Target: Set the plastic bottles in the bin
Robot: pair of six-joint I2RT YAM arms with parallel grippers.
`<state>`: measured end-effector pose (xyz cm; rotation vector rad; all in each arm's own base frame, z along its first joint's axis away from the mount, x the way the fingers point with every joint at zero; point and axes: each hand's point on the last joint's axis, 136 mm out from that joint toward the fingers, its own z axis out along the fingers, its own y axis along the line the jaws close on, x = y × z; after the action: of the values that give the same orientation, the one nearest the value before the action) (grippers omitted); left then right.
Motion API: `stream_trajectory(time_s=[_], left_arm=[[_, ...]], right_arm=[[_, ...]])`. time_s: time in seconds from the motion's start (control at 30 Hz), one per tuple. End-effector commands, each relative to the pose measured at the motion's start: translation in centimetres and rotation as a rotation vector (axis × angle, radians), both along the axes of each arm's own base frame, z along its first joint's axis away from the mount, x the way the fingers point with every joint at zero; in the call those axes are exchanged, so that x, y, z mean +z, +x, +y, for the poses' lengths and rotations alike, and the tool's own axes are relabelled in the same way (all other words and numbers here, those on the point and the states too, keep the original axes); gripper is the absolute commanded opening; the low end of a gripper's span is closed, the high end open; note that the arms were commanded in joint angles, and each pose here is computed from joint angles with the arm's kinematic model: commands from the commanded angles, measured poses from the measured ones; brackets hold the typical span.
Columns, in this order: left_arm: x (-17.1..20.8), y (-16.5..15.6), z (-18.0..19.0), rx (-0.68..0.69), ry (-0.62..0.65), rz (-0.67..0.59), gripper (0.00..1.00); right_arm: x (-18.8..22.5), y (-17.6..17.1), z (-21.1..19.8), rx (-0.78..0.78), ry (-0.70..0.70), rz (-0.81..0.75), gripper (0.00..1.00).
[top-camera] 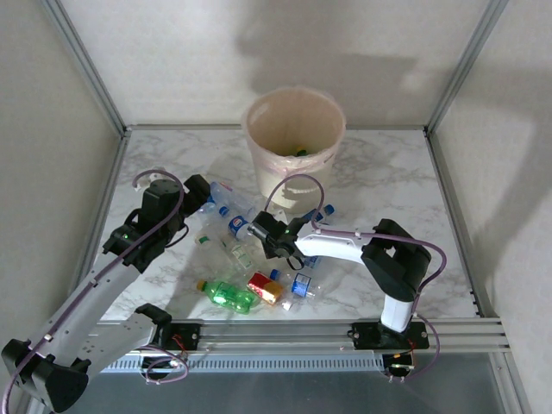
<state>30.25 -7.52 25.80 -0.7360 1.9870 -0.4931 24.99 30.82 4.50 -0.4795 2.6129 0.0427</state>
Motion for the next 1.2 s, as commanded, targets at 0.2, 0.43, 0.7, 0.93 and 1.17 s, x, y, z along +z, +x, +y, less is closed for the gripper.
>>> stream_trajectory(time_s=[0.2, 0.43, 0.7, 0.93, 1.17], left_arm=[[0.3, 0.0, 0.2, 0.007, -0.026, -0.017, 0.88], [0.5, 0.1, 0.5, 0.022, -0.034, -0.023, 0.88], [0.9, 0.3, 0.9, 0.055, -0.04, -0.031, 0.87], [0.0, 0.2, 0.9, 0.063, -0.056, -0.014, 0.87], [-0.5, 0.6, 0.6, 0.052, -0.049, 0.002, 0.87]], right_arm=[[3.2, -1.5, 0.5, 0.022, 0.009, -0.057, 0.5], [7.9, -3.1, 0.6, 0.027, 0.06, -0.122, 0.47], [15.8, -4.7, 1.6, 0.066, 0.227, -0.209, 0.46], [25.1, -5.1, 2.0, 0.088, 0.422, -0.285, 0.46], [33.4, -2.4, 1.3, 0.08, 0.491, -0.383, 0.47]])
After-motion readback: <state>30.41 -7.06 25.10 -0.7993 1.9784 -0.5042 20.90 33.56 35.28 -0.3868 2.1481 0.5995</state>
